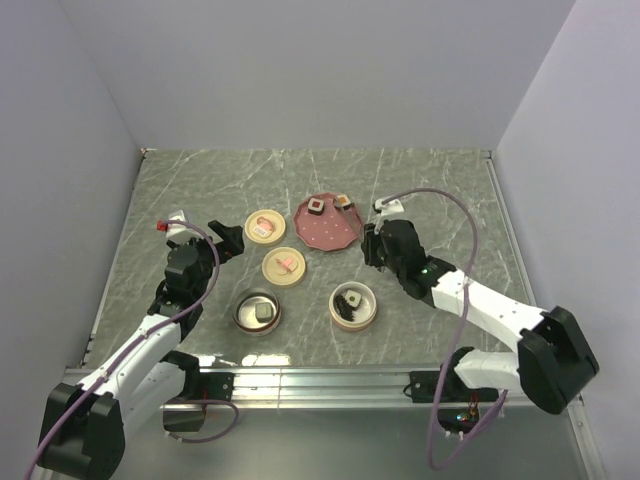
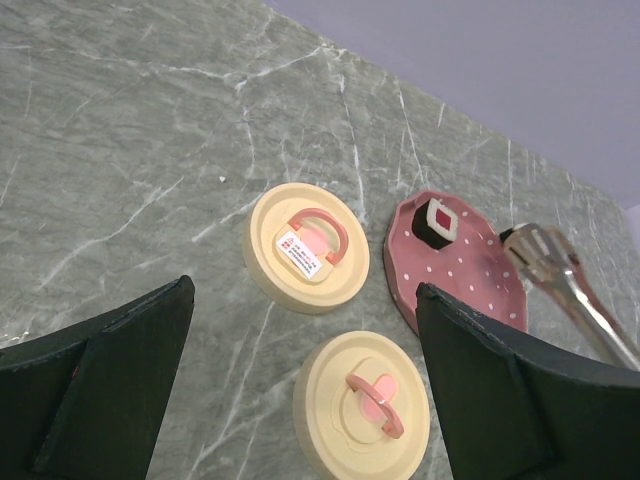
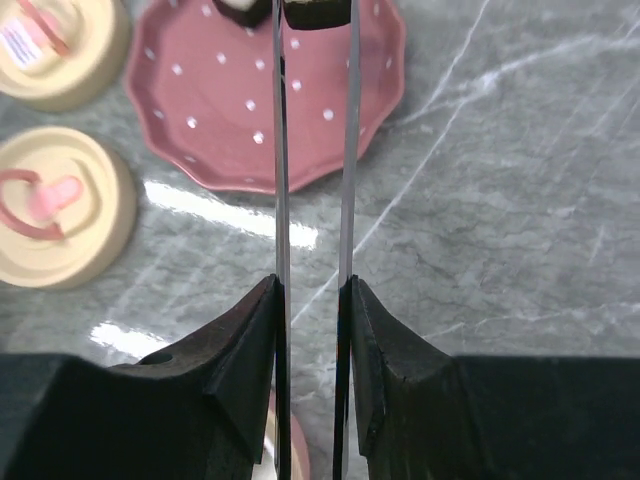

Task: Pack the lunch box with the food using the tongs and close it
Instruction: Pick up the food using the clamp, then place the food into the lunch box

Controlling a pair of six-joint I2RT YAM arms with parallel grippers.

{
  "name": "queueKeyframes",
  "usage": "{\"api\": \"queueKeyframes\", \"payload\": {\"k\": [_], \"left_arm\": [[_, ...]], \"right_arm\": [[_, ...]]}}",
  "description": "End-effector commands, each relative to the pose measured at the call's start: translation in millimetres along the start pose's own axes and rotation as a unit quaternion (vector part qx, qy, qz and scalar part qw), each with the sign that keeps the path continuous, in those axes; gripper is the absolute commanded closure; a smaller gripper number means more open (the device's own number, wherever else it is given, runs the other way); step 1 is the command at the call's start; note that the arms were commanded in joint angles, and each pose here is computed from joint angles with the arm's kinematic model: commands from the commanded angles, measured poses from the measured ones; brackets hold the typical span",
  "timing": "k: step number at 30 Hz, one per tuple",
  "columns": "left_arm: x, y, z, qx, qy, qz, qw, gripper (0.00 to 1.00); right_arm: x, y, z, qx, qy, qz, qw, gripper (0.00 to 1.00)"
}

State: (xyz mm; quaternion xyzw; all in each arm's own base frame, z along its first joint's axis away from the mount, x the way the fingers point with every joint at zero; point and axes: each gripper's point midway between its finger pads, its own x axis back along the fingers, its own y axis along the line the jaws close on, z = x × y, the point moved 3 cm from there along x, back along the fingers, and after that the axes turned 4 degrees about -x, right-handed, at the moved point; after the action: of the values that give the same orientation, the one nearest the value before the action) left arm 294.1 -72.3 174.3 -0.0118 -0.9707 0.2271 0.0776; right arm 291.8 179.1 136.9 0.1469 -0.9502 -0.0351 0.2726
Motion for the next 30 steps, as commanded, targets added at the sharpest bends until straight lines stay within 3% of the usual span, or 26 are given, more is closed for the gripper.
{"api": "queueKeyframes", "payload": {"k": [1,18,30], "left_arm": [[-0.1,-9.1,-16.0,0.008,-0.028,0.02,0.999,0.0],[0.1,-9.2,-16.1,0.009,-0.028,0.02,0.999,0.01],[-0.1,-9.0,-16.1,0.009,-0.028,0.019,0.999,0.01]], "right_arm": [[17.0,13.6,-18.0,-0.013,-0.048,-0.021,0.999,0.86],[103.1,122.2,29.4,0.035,-0.052,-0.191,0.98,0.86],[127.0,158.8,62.5,0.079,-0.024,-0.221,0.972,0.87]]}}
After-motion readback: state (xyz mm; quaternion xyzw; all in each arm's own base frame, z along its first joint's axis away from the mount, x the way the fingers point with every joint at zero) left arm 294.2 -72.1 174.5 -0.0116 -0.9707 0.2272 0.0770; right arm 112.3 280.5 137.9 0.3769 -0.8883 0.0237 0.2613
